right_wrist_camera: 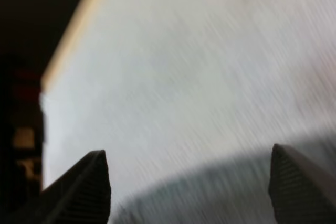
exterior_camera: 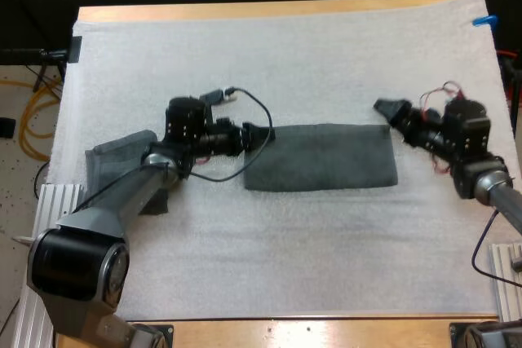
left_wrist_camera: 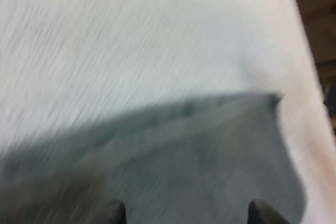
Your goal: Pick towel from pile fold and stack
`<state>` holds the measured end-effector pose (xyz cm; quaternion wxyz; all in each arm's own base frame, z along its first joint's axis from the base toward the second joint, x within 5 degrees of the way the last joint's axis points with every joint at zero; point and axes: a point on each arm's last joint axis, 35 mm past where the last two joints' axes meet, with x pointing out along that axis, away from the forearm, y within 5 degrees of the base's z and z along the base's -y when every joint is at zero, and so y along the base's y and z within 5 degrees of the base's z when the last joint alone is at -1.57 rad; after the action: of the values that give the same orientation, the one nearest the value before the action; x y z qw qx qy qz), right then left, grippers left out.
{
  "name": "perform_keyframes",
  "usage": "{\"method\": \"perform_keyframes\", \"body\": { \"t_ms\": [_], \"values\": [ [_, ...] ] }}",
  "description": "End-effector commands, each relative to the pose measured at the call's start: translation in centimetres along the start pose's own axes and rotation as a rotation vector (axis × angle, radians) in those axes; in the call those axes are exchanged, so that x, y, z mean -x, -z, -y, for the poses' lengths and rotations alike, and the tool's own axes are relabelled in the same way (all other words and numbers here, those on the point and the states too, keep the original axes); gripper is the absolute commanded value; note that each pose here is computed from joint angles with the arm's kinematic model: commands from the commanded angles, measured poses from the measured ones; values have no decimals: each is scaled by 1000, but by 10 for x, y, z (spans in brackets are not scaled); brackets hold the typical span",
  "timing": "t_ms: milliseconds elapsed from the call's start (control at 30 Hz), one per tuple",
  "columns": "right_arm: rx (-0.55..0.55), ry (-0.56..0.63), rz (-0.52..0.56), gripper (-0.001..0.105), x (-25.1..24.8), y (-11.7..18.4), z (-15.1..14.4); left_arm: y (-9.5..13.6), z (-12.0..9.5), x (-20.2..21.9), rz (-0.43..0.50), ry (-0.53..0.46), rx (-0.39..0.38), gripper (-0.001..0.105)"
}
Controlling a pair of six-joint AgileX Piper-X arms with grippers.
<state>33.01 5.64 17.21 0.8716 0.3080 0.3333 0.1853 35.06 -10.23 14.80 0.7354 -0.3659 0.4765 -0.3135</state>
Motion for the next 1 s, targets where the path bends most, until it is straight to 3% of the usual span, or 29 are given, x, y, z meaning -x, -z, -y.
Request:
{"method": "perform_keyframes", "body": {
  "t_ms": [0,200,400,700,967],
  "values": [
    [38,-45,50,63,3,-15,-6,-11,11,3,11,54,-55,49],
    [226,-12,53,63,21,-41,-28,-20,45,23,33,123,-221,51],
    [423,165,-18,63,55,-52,-50,-11,81,58,70,66,-283,70],
    [421,272,-162,63,107,-38,-70,25,118,110,42,-90,-293,69],
    [402,307,-293,63,103,-26,-59,39,123,125,39,-184,-262,69]
  ]
}}
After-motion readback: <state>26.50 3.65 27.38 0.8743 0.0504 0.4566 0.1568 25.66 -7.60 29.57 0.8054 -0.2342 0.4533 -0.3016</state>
